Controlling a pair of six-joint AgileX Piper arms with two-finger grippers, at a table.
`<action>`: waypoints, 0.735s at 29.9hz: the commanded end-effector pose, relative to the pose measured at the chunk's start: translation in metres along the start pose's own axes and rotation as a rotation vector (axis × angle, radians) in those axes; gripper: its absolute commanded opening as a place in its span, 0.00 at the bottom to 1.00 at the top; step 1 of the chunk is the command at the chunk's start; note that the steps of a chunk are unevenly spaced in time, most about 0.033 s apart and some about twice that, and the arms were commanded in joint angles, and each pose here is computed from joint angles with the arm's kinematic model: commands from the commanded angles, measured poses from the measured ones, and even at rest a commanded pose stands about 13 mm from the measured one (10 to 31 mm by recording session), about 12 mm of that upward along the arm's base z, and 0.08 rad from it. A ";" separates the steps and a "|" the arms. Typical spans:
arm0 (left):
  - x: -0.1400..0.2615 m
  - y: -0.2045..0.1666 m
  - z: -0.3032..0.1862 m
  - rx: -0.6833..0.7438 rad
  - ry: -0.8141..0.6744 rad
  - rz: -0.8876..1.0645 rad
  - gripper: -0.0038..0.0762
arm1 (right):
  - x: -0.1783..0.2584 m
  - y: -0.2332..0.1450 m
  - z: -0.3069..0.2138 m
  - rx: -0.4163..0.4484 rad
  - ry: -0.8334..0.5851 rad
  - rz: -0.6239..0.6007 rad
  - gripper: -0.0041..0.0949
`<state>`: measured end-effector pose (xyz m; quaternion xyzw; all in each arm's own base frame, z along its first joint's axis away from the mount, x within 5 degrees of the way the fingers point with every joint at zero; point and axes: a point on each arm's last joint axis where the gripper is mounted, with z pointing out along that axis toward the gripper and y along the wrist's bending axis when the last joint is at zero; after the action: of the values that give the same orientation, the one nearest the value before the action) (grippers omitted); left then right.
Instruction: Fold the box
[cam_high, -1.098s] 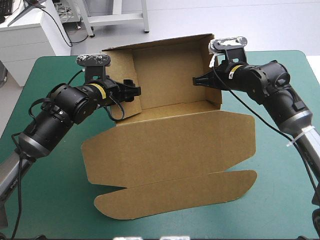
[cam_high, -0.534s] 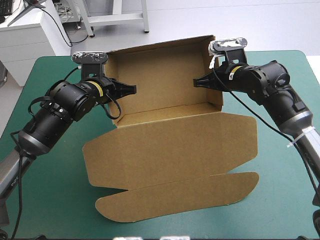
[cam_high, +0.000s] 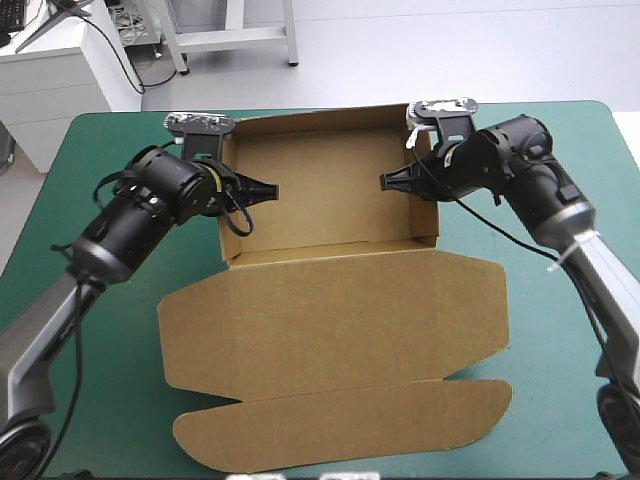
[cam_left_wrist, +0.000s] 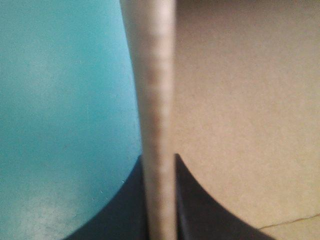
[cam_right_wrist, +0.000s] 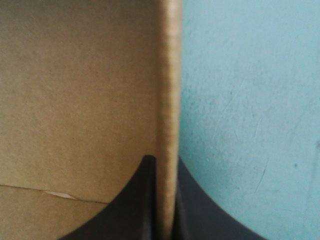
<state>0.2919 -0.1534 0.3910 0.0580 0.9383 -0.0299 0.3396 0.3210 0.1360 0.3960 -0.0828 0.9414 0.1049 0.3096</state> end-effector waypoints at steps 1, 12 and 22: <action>-0.014 -0.019 0.009 0.074 -0.020 0.033 0.04 | -0.010 -0.004 0.009 -0.021 0.044 0.010 0.04; -0.011 -0.042 0.084 0.026 0.210 0.064 0.04 | -0.007 -0.023 0.066 -0.021 0.223 0.038 0.04; -0.001 -0.045 0.115 0.003 0.365 0.051 0.04 | -0.006 -0.028 0.077 0.019 0.237 0.023 0.04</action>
<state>0.3690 -0.2088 0.2833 0.0664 0.9846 0.0036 0.1619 0.3810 0.1230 0.3004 -0.0675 0.9883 0.0475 0.1283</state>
